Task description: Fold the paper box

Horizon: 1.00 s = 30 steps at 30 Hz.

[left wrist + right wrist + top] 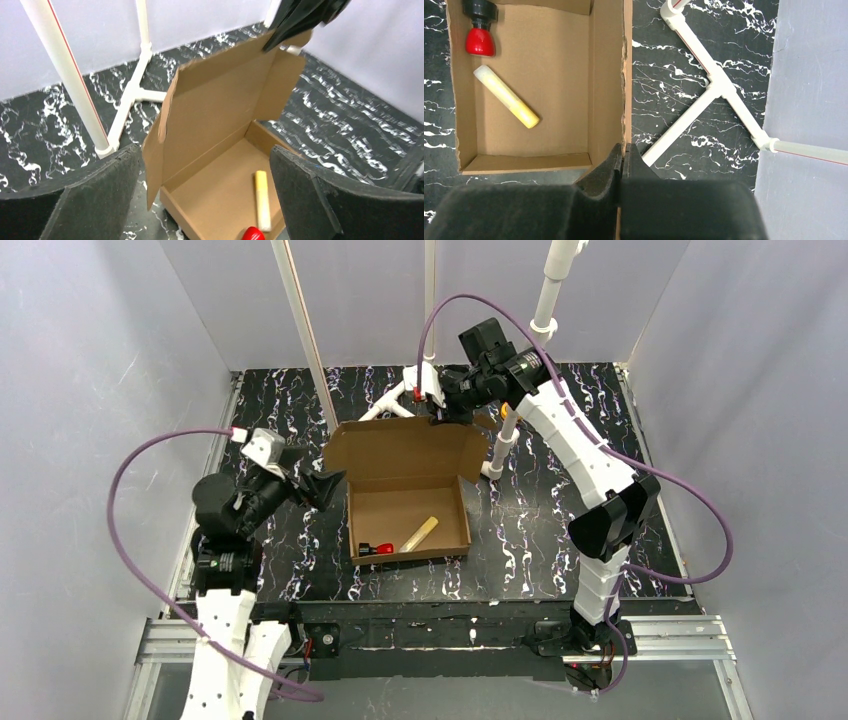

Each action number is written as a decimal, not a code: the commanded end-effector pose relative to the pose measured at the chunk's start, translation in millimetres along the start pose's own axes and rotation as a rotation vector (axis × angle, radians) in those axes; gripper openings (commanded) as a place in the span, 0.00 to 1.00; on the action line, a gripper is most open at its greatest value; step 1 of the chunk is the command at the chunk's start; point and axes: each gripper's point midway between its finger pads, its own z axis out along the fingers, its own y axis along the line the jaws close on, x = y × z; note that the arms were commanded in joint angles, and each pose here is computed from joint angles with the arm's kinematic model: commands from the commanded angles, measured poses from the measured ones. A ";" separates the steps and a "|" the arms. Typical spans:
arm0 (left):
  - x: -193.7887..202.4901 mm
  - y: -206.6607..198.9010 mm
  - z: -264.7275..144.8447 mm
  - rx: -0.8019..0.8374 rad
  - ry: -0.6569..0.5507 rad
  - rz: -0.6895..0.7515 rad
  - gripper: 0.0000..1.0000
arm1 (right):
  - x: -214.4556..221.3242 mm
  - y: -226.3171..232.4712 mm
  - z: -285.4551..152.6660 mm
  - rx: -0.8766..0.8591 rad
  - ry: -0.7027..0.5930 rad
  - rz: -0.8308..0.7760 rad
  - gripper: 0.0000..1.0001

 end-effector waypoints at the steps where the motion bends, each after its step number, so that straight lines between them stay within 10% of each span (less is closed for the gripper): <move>1: -30.5 -21.3 -19.8 0.001 0.018 -0.064 0.98 | -9.7 12.5 -13.3 -0.026 -0.027 -0.022 0.01; 8: -93.1 -51.2 -9.6 0.170 -0.013 0.129 0.98 | -14.9 24.4 -15.2 -0.066 -0.052 -0.035 0.03; 30: -39.3 -69.2 87.2 0.508 0.277 0.392 0.66 | -19.4 32.3 -6.7 -0.087 -0.047 -0.046 0.03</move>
